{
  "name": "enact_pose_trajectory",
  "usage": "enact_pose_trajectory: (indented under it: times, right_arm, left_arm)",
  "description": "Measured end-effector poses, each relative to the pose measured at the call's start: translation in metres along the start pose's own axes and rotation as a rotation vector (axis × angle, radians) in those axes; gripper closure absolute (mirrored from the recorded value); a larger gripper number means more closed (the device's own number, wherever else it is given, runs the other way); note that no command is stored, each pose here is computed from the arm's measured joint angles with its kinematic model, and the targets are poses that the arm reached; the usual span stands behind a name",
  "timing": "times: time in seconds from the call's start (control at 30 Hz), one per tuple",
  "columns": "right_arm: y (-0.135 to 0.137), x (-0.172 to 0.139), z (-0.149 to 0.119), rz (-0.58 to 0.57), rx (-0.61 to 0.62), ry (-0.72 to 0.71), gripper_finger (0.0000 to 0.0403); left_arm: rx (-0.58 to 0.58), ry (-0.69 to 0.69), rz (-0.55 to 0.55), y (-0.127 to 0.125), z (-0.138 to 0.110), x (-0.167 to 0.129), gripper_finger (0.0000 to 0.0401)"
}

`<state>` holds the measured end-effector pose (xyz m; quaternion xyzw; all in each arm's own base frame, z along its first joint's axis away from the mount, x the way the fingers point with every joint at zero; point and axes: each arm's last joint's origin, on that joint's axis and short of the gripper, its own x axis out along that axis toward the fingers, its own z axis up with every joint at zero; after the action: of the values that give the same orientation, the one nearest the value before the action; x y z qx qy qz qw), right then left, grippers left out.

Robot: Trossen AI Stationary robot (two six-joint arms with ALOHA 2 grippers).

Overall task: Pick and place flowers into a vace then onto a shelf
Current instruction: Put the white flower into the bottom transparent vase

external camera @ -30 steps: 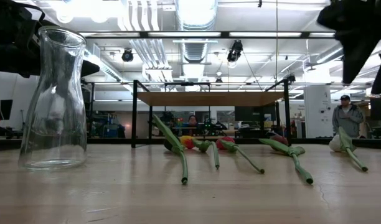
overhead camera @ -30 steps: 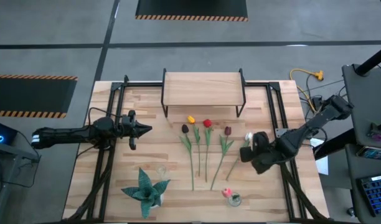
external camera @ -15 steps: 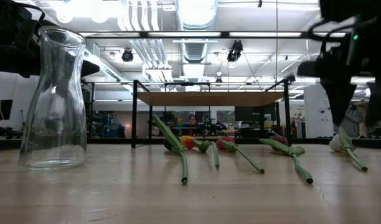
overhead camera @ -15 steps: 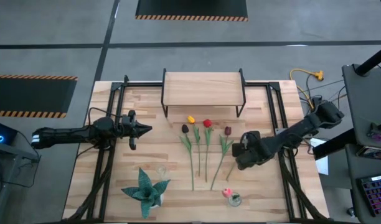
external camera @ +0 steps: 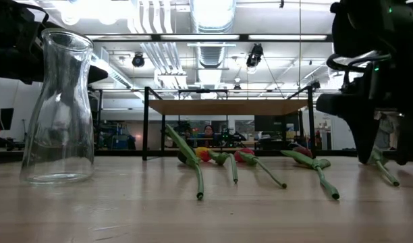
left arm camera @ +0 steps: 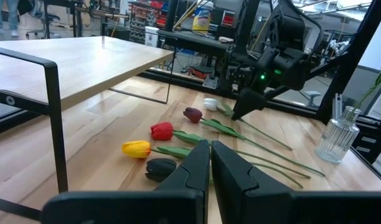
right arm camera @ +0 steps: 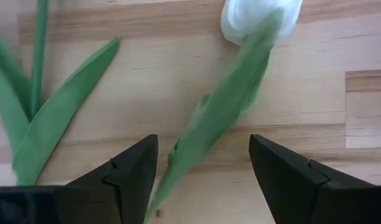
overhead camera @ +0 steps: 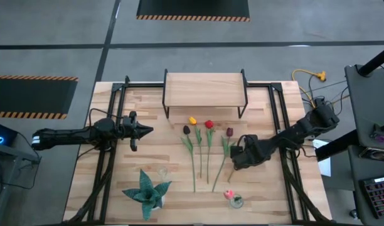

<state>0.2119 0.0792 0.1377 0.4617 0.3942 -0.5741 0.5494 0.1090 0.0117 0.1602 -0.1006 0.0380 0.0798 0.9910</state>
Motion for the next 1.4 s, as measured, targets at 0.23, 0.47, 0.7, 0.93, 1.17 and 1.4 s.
enact_pose_trajectory:
  times: [0.23, 0.47, 0.7, 0.93, 1.17, 1.4]
  right_arm:
    - [-0.003, 0.005, 0.001, -0.016, -0.003, -0.006, 0.0175]
    - [-0.013, 0.014, 0.003, -0.060, -0.073, 0.039, 0.0211]
    - [-0.013, 0.013, 0.003, -0.059, -0.259, 0.070, 0.0270]
    - [-0.014, 0.009, 0.004, -0.058, -0.326, 0.106, 0.0348]
    - [-0.018, 0.004, 0.006, -0.055, -0.368, 0.124, 0.0389]
    - [-0.038, -0.017, 0.019, -0.122, -0.362, 0.174, 0.0389]
  left_arm:
    - [0.000, 0.008, 0.002, 0.000, -0.001, 0.000, 0.0401]
    - [0.001, 0.009, 0.001, 0.000, -0.001, 0.000, 0.0401]
    - [0.001, 0.013, 0.003, 0.000, -0.001, 0.000, 0.0401]
    - [0.001, 0.013, 0.003, 0.000, -0.001, 0.000, 0.0401]
    - [0.001, 0.014, 0.003, 0.000, -0.001, 0.000, 0.0401]
    - [0.001, 0.014, 0.003, 0.000, -0.001, 0.000, 0.0401]
